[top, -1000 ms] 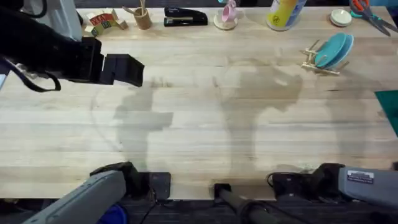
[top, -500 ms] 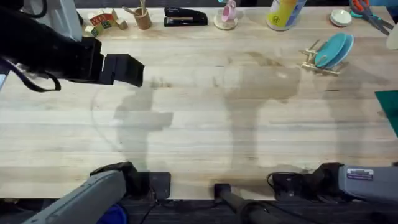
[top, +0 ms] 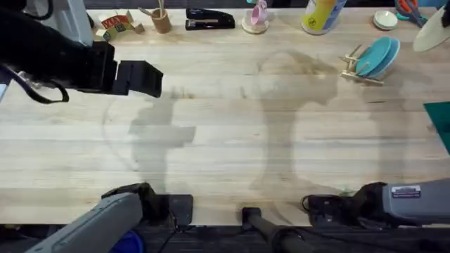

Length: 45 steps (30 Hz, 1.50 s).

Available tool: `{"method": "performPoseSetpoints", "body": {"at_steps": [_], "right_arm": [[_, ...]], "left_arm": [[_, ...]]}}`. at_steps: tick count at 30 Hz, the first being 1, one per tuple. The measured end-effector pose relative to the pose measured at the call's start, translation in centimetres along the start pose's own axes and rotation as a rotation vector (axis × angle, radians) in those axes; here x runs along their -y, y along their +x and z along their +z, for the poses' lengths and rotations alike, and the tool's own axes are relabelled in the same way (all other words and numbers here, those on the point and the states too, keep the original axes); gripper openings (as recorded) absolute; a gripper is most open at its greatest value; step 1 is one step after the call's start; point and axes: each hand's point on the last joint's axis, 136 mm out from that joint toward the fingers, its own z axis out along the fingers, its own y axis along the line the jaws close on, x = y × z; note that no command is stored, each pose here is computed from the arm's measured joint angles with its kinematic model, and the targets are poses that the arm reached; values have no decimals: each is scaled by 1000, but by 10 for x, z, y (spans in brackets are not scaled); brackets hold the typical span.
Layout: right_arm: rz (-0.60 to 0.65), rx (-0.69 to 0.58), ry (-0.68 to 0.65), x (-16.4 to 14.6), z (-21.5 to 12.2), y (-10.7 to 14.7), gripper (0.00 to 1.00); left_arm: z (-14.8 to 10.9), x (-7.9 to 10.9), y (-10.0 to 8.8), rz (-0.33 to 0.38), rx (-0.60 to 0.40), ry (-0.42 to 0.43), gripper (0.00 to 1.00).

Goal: Pick up the plates from the table one by one and place each into a slot on the dish rack.

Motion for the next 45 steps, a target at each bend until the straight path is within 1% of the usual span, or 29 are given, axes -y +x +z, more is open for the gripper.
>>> {"method": "performPoseSetpoints", "body": {"at_steps": [11,18,24,34,45], "right_arm": [[-16,-86,13,-9,38,-2,30],[-29,-50,-4,-22,50,-16,30],[-43,-40,-13,-32,57,-21,30],[-58,-78,-7,-40,79,-20,30],[-73,-157,13,-45,113,-13,30]], "left_arm": [[0,0,0,0,1,0,993],[0,0,0,0,1,0,994],[0,0,0,0,2,0,995],[0,0,-1,1,4,-1,994],[0,0,-1,1,5,-1,995]]}}
